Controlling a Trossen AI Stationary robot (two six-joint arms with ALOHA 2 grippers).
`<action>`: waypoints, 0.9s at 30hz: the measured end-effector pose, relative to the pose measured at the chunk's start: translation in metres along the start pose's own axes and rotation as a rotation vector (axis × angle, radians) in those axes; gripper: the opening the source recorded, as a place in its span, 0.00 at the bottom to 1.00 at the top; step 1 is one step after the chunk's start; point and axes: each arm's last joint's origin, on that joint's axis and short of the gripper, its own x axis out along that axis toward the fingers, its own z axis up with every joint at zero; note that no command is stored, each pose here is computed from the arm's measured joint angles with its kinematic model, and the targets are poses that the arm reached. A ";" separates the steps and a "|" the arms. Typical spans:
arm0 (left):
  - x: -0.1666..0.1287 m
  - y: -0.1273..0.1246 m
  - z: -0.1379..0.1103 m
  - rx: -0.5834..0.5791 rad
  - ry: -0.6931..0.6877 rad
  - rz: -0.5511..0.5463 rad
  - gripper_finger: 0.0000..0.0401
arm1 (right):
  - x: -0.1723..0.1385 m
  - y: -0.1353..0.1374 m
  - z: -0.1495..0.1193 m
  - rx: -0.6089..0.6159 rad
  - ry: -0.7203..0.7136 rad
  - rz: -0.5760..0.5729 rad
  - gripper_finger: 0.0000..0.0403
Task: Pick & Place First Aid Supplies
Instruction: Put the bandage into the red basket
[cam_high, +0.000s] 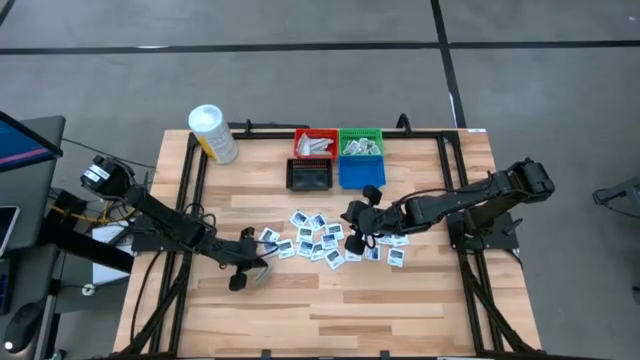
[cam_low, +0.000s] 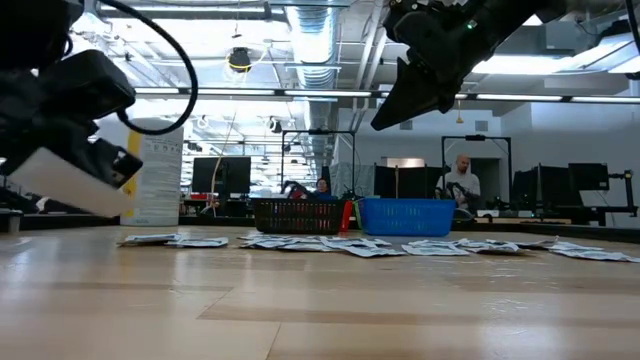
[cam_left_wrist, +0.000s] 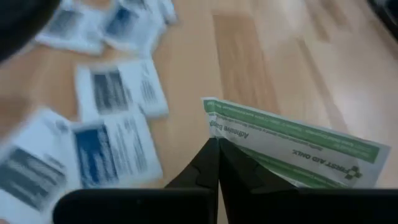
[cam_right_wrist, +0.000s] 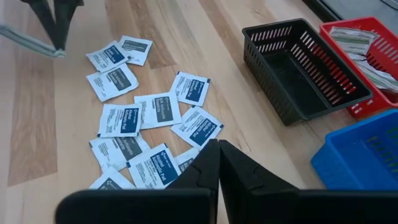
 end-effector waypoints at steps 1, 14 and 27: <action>0.000 0.000 0.002 -0.001 -0.015 0.018 0.01 | 0.000 0.000 0.000 0.000 0.000 0.000 0.00; 0.005 0.018 0.036 0.172 -0.136 0.204 0.02 | -0.002 0.004 -0.001 0.010 0.000 0.012 0.00; -0.006 0.100 0.079 0.114 -0.336 0.580 0.02 | -0.006 0.010 -0.008 0.024 0.039 0.018 0.00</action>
